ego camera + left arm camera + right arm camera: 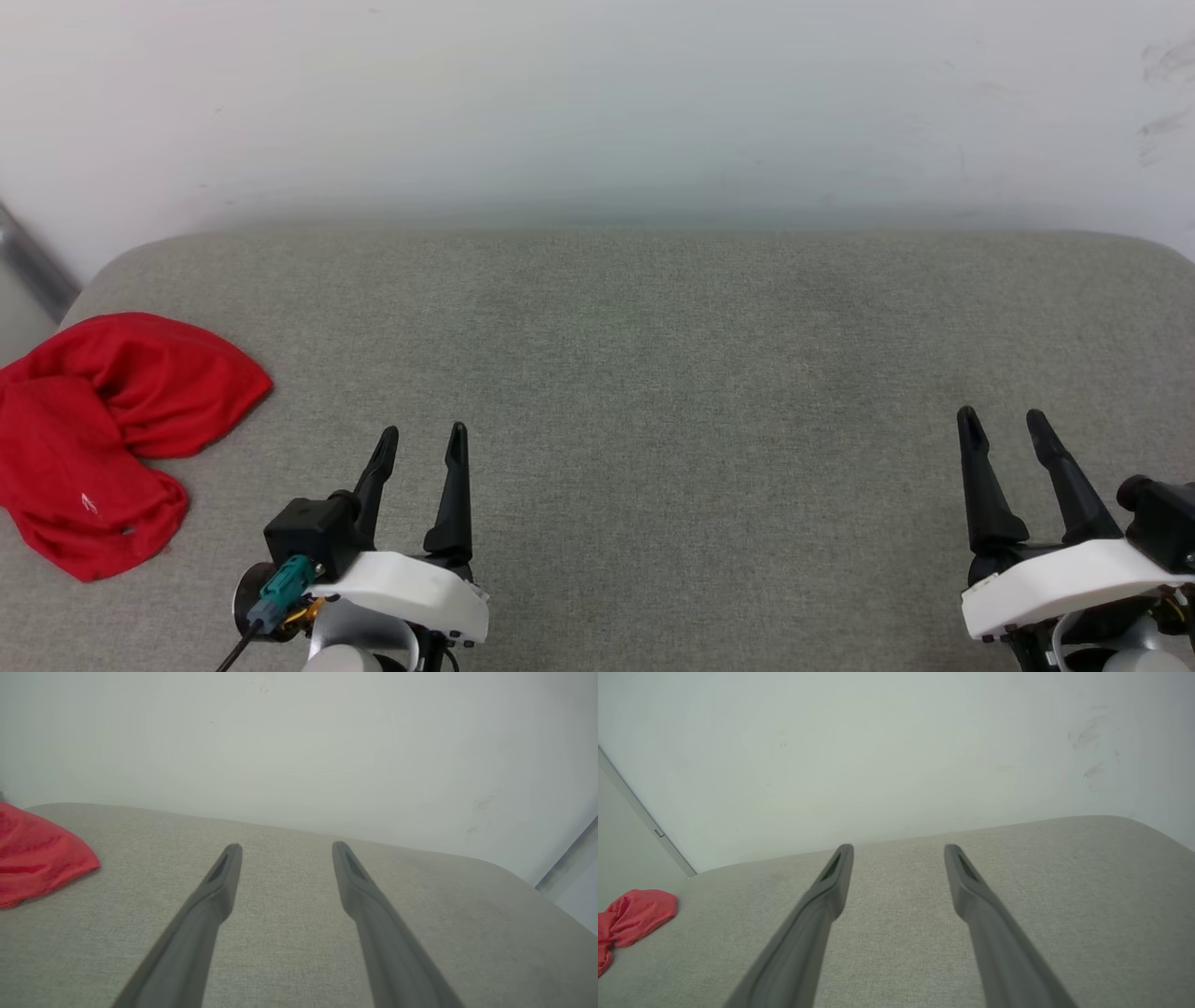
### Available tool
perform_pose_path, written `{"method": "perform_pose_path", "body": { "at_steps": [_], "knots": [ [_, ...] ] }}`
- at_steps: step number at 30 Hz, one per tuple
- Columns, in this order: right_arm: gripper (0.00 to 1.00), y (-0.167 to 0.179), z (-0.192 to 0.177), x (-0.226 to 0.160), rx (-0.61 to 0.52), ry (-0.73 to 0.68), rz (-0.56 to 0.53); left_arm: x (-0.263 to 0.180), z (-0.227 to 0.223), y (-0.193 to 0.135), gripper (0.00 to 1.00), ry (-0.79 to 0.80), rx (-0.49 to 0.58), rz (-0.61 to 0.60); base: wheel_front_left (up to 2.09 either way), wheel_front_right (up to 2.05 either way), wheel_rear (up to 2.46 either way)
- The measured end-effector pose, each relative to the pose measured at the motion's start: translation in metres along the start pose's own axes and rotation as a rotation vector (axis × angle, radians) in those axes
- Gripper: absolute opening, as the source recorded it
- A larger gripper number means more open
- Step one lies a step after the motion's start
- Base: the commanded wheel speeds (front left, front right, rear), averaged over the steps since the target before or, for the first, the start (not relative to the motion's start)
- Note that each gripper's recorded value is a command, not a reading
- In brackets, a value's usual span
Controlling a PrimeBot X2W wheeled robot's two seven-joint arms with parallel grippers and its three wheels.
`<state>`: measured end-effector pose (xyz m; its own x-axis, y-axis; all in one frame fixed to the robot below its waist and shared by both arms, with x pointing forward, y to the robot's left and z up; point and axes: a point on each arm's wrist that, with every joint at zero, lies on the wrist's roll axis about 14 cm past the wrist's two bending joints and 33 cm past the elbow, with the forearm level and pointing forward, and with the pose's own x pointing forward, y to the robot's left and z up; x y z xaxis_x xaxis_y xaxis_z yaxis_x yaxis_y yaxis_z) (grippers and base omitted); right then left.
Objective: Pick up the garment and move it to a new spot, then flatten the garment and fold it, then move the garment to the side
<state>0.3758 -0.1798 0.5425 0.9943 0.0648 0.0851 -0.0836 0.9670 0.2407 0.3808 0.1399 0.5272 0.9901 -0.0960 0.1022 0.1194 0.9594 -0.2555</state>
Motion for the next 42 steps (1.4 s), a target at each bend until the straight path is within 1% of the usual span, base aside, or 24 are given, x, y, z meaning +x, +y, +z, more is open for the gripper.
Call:
{"method": "perform_pose_path", "body": {
  "at_steps": [11, 22, 30, 42],
  "knots": [
    [1.00, 0.001, 0.000, 0.000, -0.061, 0.004, 0.005, 0.001, 0.002, -0.004, 1.00, -0.018, 0.090, -0.016, 0.00, 0.00, 0.00],
    [1.00, 0.000, -0.002, -0.002, -0.123, 0.010, 0.003, 0.000, -0.001, -0.008, 1.00, -0.022, 0.154, -0.033, 0.00, 0.00, 0.00],
    [1.00, -0.001, -0.001, -0.002, -0.168, 0.006, 0.002, 0.000, -0.005, -0.013, 1.00, -0.022, 0.184, -0.048, 0.00, 0.00, 0.00],
    [1.00, -0.003, -0.003, -0.003, -0.155, 0.005, -0.003, -0.002, -0.007, -0.011, 1.00, -0.014, 0.168, -0.037, 0.00, 0.00, 0.00]
  ]
}}
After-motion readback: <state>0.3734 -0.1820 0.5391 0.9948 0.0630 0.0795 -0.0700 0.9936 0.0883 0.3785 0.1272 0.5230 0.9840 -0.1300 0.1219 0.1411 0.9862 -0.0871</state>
